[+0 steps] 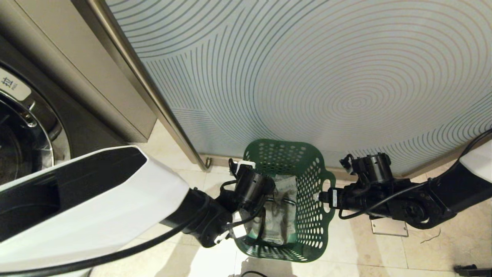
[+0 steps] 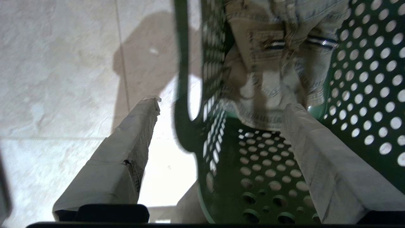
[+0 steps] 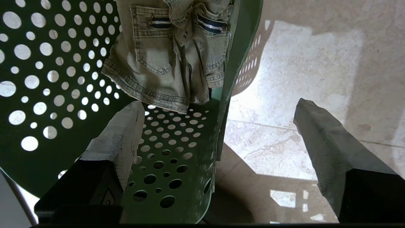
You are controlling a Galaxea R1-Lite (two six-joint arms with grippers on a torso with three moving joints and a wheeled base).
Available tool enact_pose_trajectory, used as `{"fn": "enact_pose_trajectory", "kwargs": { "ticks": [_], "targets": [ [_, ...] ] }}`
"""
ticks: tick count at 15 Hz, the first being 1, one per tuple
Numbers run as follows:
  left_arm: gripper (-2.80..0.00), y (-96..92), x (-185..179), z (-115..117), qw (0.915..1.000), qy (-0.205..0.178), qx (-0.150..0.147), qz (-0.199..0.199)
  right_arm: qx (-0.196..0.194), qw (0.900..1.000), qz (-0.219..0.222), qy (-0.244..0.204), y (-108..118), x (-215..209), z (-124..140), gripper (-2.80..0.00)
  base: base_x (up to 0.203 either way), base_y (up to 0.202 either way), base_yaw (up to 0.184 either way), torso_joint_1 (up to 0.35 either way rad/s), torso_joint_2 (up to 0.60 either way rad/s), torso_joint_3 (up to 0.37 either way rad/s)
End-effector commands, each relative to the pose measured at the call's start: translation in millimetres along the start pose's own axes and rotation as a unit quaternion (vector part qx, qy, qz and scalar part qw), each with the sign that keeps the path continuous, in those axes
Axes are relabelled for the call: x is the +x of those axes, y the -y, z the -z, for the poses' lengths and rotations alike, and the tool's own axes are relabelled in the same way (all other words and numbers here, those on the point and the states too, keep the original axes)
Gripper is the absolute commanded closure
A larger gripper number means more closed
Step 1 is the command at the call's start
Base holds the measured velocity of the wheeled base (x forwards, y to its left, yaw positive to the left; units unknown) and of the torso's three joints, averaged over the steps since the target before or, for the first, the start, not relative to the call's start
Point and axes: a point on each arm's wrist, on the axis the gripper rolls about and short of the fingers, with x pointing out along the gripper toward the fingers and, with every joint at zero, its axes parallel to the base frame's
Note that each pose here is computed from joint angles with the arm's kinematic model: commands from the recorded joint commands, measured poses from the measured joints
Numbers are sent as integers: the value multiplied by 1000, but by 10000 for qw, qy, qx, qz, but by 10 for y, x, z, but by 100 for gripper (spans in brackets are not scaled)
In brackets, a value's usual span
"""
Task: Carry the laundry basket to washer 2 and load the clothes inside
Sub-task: Pick up the clothes basket and put it beside the washing machine
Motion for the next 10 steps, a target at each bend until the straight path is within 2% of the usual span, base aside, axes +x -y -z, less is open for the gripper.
{"fn": "enact_pose_trajectory", "kwargs": {
  "ticks": [1, 8, 10],
  "targets": [
    [-280, 57, 109, 92, 10000, 62, 65, 8, 2, 10000, -35, 84, -16, -40, -30, -280, 0, 0, 0, 0, 0, 0],
    [-280, 134, 206, 117, 9998, 121, 115, 75, 15, 9995, -196, 230, -50, 32, -115, -280, 0, 0, 0, 0, 0, 0],
    [-280, 138, 209, 114, 9997, 105, 138, 152, -14, 9974, -413, 588, -76, 131, -136, -280, 0, 0, 0, 0, 0, 0]
  ]
}}
